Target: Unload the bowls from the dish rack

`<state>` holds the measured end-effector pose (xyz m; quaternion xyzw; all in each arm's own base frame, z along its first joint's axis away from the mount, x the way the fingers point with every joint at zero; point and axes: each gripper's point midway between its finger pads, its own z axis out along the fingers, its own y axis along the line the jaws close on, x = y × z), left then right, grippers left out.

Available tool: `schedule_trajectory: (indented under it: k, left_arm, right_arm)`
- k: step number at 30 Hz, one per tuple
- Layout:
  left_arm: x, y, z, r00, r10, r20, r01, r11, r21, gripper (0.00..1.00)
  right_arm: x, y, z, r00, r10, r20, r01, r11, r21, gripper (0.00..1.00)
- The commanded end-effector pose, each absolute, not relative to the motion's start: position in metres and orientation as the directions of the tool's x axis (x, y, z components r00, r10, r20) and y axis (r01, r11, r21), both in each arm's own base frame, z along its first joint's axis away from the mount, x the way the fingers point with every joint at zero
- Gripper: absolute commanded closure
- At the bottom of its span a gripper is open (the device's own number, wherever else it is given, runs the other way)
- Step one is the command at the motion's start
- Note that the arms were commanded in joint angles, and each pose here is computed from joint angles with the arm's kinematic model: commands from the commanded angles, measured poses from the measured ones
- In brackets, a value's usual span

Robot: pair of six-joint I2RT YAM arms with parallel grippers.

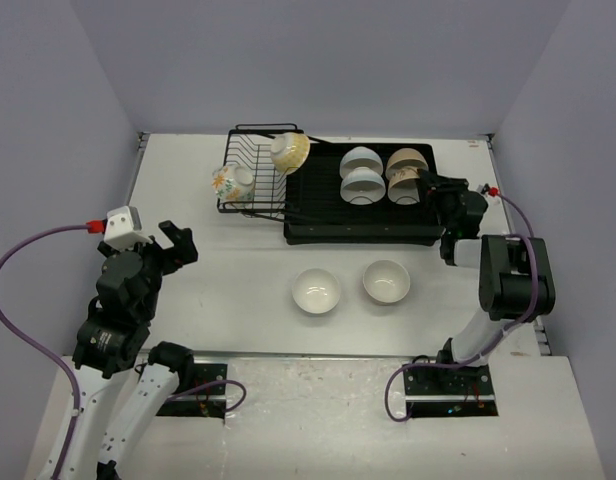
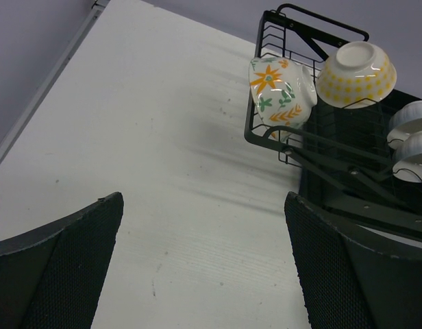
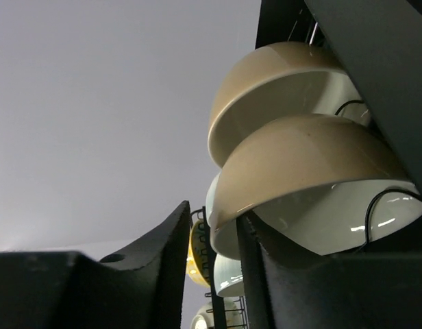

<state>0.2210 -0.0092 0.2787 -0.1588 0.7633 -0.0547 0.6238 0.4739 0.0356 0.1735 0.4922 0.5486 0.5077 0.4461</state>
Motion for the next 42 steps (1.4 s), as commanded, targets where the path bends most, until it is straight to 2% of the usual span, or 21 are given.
schedule_trajectory:
  k: [1, 3, 11, 14, 16, 19, 25, 42]
  left_arm:
    - [0.226, -0.011, 0.286, -0.143, -0.302, -0.942, -0.153, 0.948, -0.28, 0.0]
    - [0.226, -0.01, 0.285, -0.146, -0.301, -0.942, -0.156, 0.948, -0.279, 0.0]
    - [0.235, -0.001, 0.289, -0.129, -0.289, -0.949, -0.219, 0.941, -0.257, 0.01]
    - [0.243, 0.0, 0.29, -0.14, -0.291, -0.946, -0.24, 0.937, -0.252, 0.02]
    - [0.246, 0.0, 0.287, -0.149, -0.287, -0.946, -0.24, 0.939, -0.247, 0.02]
    - [0.245, -0.001, 0.282, -0.159, -0.283, -0.946, -0.236, 0.941, -0.242, 0.02]
    - [0.245, -0.004, 0.282, -0.164, -0.283, -0.945, -0.221, 0.944, -0.244, 0.02]
    - [0.246, -0.007, 0.281, -0.17, -0.278, -0.945, -0.202, 0.949, -0.243, 0.01]
  right_arm:
    - [0.488, 0.03, 0.196, -0.095, 0.995, 0.022, -0.02, -0.024, 1.0, 0.68]
    - [0.488, 0.03, 0.196, -0.093, 0.995, 0.03, -0.042, -0.034, 0.999, 0.72]
    - [0.492, 0.031, 0.193, -0.105, 0.993, 0.06, -0.055, -0.066, 0.996, 0.73]
    - [0.495, 0.032, 0.192, -0.108, 0.991, 0.077, -0.055, -0.083, 0.995, 0.81]
    - [0.496, 0.032, 0.191, -0.11, 0.989, 0.098, -0.054, -0.104, 0.993, 0.81]
    - [0.495, 0.032, 0.189, -0.114, 0.986, 0.122, -0.066, -0.13, 0.989, 0.9]
    - [0.484, 0.032, 0.194, -0.101, 0.981, 0.165, -0.114, -0.176, 0.978, 1.0]
    - [0.467, 0.019, 0.221, -0.087, 0.958, 0.275, -0.282, -0.288, 0.915, 1.0]
